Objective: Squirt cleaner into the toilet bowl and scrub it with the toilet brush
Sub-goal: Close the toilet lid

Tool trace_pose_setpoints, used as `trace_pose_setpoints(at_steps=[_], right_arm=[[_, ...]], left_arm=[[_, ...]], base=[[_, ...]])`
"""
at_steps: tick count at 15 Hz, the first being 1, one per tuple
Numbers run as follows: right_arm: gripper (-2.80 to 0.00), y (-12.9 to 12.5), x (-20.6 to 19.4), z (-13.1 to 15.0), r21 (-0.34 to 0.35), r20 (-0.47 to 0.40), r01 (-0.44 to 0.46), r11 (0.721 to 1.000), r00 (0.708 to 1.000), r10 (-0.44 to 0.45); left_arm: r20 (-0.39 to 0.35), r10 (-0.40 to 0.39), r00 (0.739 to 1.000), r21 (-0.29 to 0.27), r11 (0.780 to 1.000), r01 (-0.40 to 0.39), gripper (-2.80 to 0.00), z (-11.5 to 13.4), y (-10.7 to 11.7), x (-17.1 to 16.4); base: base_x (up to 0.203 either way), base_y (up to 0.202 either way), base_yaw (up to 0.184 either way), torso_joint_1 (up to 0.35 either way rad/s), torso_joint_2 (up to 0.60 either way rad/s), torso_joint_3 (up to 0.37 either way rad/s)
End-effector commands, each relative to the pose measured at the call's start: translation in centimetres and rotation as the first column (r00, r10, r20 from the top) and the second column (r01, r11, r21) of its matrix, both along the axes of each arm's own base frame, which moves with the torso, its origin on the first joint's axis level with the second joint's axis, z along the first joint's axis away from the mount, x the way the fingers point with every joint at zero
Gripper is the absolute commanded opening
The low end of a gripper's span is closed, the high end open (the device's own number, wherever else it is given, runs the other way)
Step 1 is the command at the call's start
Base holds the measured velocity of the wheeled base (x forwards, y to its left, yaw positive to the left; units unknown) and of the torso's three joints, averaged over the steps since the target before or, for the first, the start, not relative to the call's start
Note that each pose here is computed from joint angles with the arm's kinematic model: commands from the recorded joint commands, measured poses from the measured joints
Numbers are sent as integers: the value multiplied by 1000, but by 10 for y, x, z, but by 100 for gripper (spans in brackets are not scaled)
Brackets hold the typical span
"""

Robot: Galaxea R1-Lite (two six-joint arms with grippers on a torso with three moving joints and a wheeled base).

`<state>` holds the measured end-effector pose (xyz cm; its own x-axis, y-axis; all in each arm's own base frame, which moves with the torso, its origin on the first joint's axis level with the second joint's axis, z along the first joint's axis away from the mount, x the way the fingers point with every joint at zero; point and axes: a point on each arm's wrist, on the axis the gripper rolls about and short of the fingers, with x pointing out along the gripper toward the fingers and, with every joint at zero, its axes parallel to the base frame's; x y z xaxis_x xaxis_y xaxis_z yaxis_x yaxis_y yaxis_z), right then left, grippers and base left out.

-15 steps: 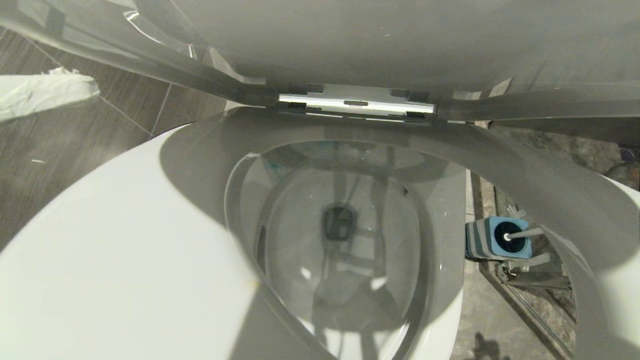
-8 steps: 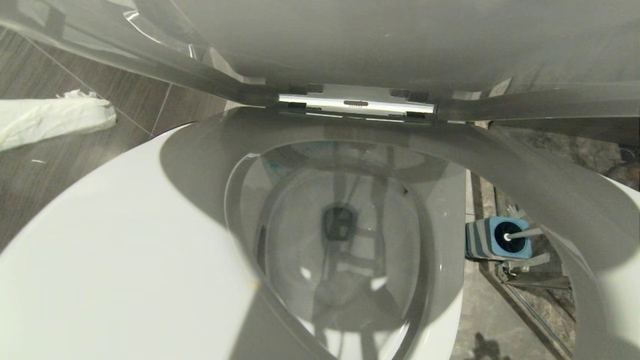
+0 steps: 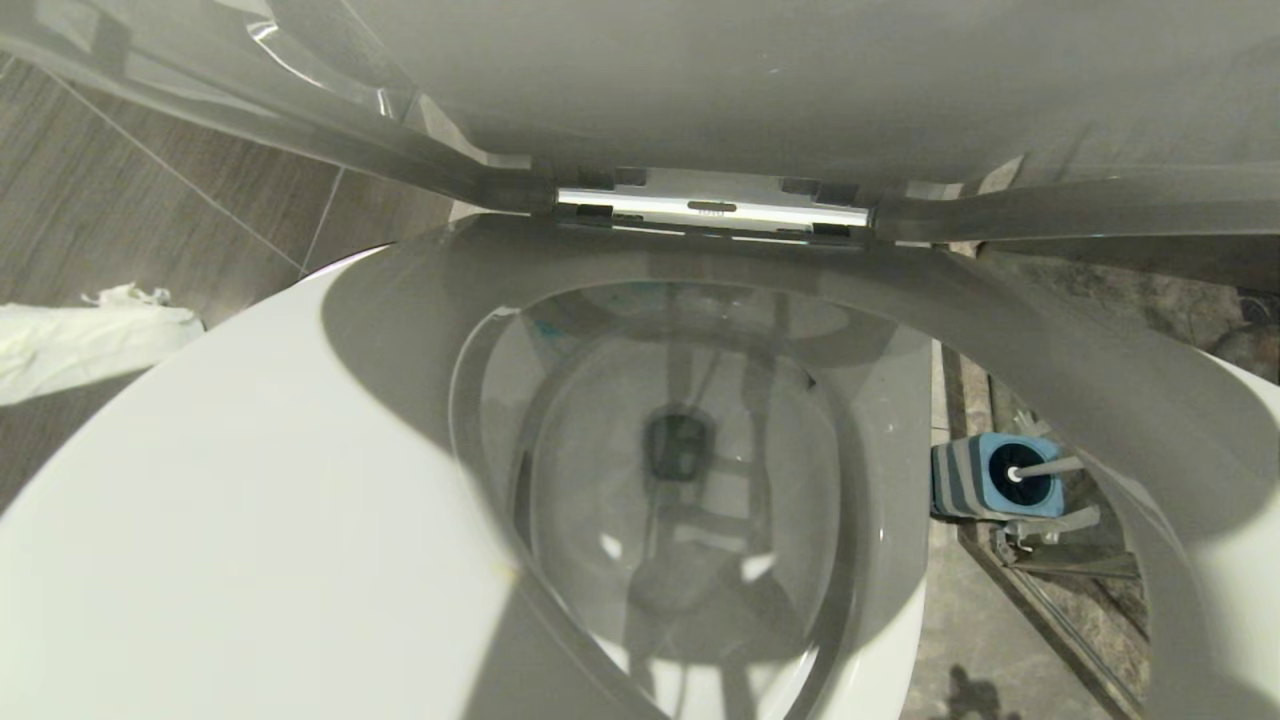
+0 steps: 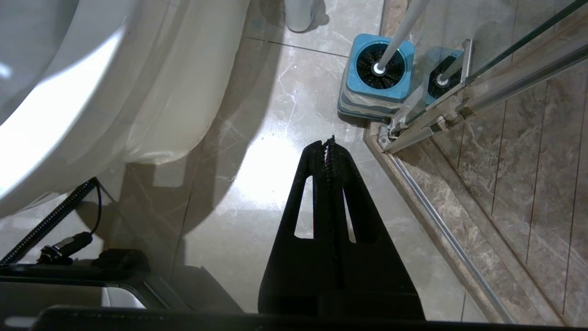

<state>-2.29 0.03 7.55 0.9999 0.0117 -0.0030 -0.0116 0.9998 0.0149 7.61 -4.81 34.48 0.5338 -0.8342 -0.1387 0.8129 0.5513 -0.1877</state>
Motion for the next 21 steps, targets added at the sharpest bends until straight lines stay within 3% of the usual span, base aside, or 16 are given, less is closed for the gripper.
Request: trace_pose_setpoints(at_steps=[1,6,12,16,21], right_arm=[[-280,0,0,0,0,-1,-2,1000,1000,2],[-280,0,0,0,0,0,-1,1000,1000,1],[-280,0,0,0,0,0,-1,1000,1000,1],[-280,0,0,0,0,-1,-1,1000,1000,1],[-280,0,0,0,0,0,-1,1000,1000,1]], left_arm=[[-5,-12,1000,0,1000,12,-280,-1,0,-1],[-10,-8,1000,4,1000,8,-280,-1,-2,1],[69,1,998,-33,999,1,-280,0,-11,22],[36,-10,999,-22,1000,10,-280,-5,-11,20],[-88,-44,995,33,998,47,-280,-17,-8,7]], base=[[0,0,0,0,0,0],[0,0,0,0,0,0],[0,0,0,0,0,0],[0,0,0,0,0,0],[0,0,0,0,0,0]])
